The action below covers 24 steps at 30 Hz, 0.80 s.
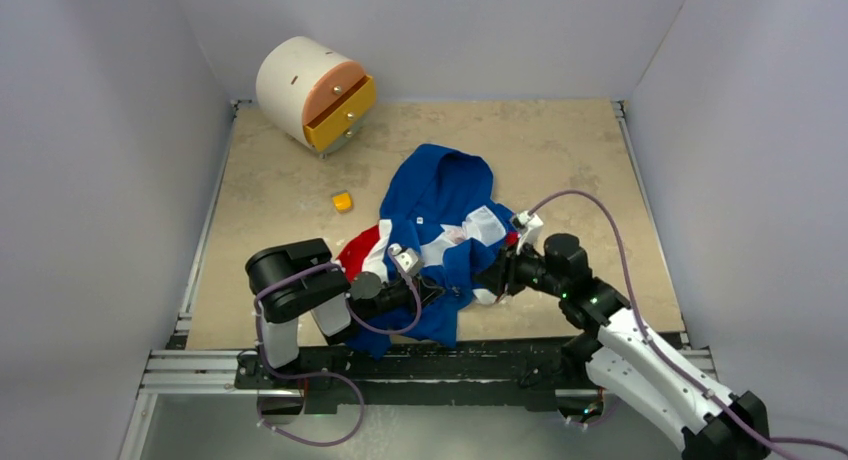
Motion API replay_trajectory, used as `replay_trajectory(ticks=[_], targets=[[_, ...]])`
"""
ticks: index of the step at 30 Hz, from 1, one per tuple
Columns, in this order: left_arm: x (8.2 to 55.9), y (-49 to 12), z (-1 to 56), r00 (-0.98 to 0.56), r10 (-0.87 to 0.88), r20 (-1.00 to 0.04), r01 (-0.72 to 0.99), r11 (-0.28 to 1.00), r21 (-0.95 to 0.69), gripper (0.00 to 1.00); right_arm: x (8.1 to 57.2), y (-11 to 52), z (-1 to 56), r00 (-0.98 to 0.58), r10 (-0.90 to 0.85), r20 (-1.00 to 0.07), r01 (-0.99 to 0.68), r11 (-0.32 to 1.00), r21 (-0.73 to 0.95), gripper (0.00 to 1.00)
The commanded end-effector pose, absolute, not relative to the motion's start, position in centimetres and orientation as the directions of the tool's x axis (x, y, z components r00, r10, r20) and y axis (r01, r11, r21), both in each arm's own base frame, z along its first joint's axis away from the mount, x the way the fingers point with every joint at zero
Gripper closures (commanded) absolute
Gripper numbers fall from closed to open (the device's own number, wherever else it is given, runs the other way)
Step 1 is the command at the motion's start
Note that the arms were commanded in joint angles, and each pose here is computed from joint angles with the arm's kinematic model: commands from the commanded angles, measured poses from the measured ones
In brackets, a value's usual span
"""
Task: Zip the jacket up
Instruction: Insert the zipper into the jacket.
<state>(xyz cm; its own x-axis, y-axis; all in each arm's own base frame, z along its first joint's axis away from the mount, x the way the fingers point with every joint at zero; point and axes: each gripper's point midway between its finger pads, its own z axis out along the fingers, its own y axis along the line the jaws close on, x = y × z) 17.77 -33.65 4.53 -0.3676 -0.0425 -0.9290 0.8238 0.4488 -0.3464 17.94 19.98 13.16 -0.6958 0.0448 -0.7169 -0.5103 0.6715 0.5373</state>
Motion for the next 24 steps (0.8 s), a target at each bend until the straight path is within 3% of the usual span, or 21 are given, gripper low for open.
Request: replay_trajectory(ticks=[1,5,8,12,24], targets=[[18.0,-34.7,9.0,-0.297,-0.184,-0.937,0.859,0.378,-0.347,1.0,14.8,21.8,10.3,-0.74,0.003,-0.673,-0.514,0.643,0.568,0.6],[18.1,-34.7,8.7,-0.304,-0.173,-0.937,0.856,0.383,-0.348,1.0,12.6,24.8,9.5,-0.697,-0.085,-0.712,-0.637,0.529,0.56,0.65],[18.0,-34.7,8.6,-0.306,-0.171,-0.937,0.855,0.383,-0.349,1.0,12.8,25.6,8.8,-0.666,-0.055,-0.744,-0.669,0.484,0.564,0.65],[18.0,-34.8,8.5,-0.313,-0.167,-0.935,0.854,0.381,-0.354,1.0,14.4,25.9,7.6,-0.651,-0.023,-0.759,-0.653,0.527,0.544,0.6],[18.1,-35.0,8.6,-0.316,-0.163,-0.935,0.856,0.377,-0.355,1.0,16.5,24.7,5.9,-0.679,0.047,-0.733,-0.535,0.651,0.538,0.6]])
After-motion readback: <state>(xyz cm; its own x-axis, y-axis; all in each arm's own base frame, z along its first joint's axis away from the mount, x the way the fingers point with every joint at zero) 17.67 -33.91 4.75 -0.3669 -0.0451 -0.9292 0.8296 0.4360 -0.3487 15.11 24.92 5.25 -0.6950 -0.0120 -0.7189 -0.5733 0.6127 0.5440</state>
